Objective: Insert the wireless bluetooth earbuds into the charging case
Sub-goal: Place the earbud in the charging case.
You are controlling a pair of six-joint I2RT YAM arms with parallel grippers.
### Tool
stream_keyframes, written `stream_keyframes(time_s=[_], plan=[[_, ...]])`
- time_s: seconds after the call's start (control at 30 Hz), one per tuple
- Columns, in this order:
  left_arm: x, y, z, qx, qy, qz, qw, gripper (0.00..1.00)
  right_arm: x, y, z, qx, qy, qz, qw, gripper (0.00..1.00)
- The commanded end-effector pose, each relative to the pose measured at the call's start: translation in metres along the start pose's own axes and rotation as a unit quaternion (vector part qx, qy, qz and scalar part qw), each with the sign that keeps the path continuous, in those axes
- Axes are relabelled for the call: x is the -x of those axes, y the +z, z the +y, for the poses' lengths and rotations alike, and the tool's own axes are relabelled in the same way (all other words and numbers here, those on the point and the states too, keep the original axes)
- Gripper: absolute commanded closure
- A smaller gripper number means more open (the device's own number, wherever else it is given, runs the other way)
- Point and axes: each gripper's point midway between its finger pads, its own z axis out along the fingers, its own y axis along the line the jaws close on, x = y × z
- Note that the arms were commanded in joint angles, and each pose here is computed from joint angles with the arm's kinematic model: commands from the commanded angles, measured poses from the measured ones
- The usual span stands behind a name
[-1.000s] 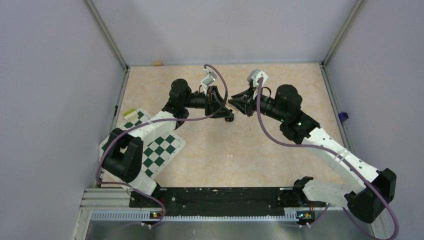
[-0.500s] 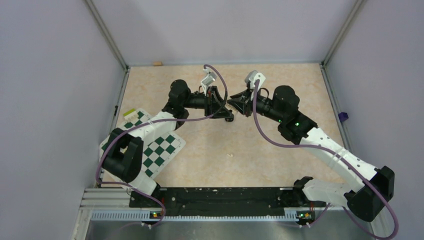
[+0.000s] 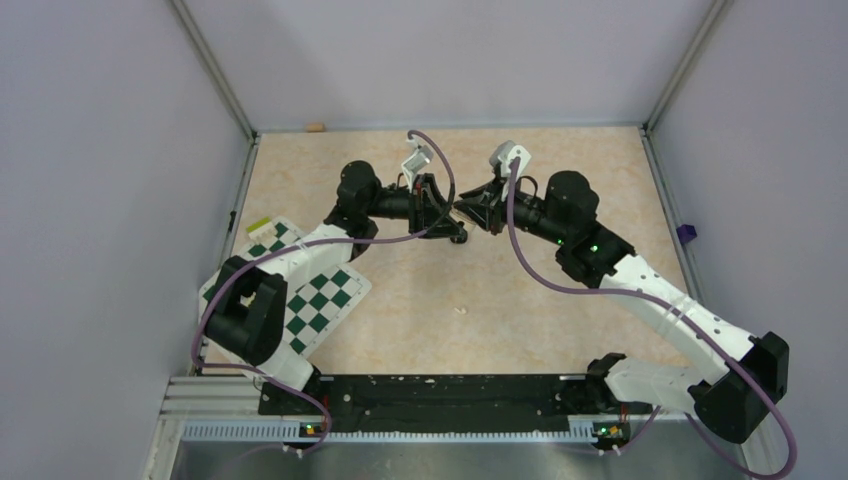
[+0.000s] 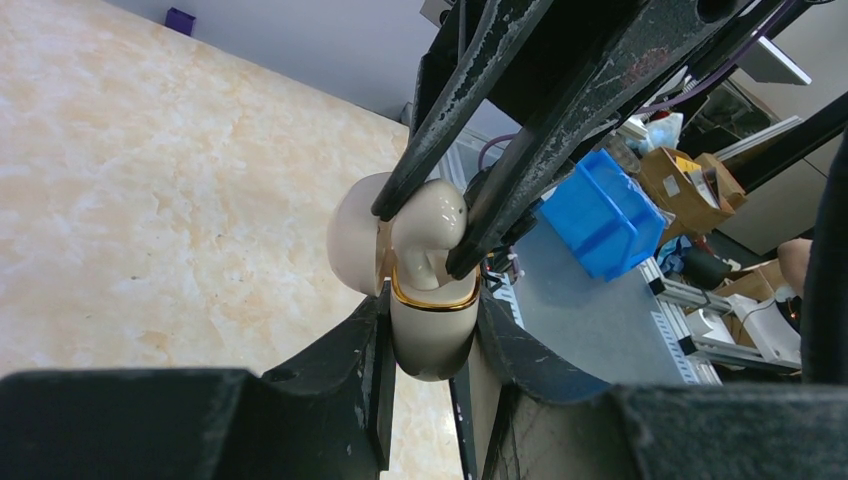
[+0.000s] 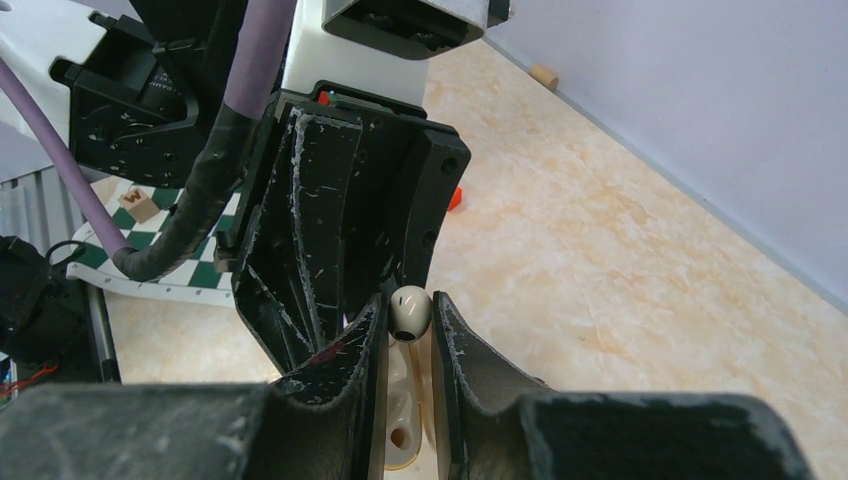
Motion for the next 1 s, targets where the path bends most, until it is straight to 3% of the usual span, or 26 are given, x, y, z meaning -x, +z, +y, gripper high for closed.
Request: stream_keyframes(time_s=[0.0, 0.97], plan=[[0.021, -0.002, -0.011, 0.001, 0.047, -0.033, 0.998, 1.00, -0.004, -0.001, 0.014, 0.024, 0.013, 0.004, 1.000, 0.87], [0.027, -0.001, 0.002, 0.033, -0.019, -0.088, 0.995, 1.00, -0.009, 0.009, -0.002, -0.023, 0.051, -0.007, 0.998, 0.87]])
